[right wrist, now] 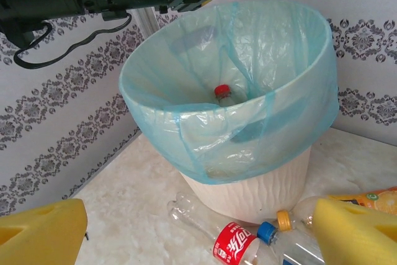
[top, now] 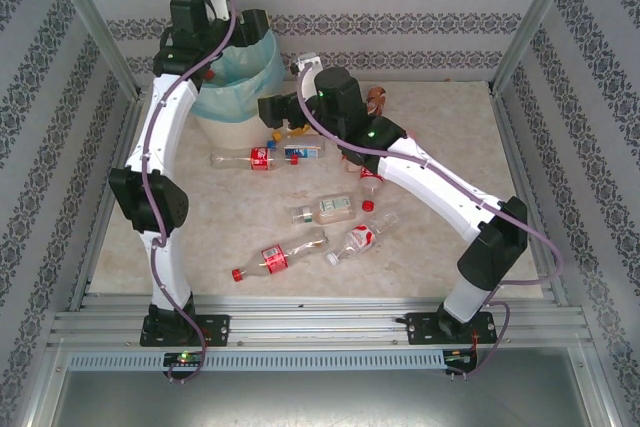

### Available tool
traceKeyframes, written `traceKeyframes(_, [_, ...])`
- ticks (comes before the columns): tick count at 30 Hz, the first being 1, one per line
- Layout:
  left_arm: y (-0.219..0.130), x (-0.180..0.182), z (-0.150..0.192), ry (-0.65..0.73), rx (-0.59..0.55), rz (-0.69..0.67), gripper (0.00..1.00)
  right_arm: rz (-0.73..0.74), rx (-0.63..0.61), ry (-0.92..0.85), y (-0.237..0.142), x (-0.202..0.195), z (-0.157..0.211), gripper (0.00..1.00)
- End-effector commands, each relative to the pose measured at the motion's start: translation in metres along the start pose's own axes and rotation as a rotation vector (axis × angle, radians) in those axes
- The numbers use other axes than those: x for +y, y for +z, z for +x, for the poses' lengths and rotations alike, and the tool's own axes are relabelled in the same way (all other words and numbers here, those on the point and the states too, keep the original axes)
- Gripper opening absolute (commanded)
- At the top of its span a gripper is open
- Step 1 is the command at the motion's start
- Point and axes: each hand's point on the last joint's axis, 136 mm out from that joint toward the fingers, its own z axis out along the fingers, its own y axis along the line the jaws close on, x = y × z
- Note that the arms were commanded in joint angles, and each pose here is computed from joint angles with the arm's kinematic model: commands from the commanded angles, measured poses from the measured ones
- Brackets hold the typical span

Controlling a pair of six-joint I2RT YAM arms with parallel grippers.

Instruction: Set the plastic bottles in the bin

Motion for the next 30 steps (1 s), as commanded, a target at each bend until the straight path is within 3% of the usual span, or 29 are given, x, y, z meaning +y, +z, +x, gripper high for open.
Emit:
traceKeyframes(1, [-0.02,-0.015,-0.018,-0.023,-0.012,0.025,0.74,-0.031,-0.032,0.004,-0.009,0.011,-0.012,0.93])
traceKeyframes(10, [-0.049,-0.032,-0.027,0.005,0.006,0.026,0.71,-0.058,0.0,-0.002,-0.013,0.018,-0.008,0.92])
traceKeyframes(17, [-0.099,-0.057,-0.012,0.088,0.038,0.029,0.7,-0.098,0.106,-0.08,-0.035,0.02,0.021,0.89])
traceKeyframes(25, [-0.174,-0.086,0.044,0.167,0.041,0.055,0.71,-0.339,0.296,-0.338,-0.073,0.043,0.11,0.89])
traceKeyframes(30, [-0.217,-0.084,0.112,0.165,0.093,0.061,0.72,-0.428,0.477,-0.589,-0.085,0.046,0.185,0.92])
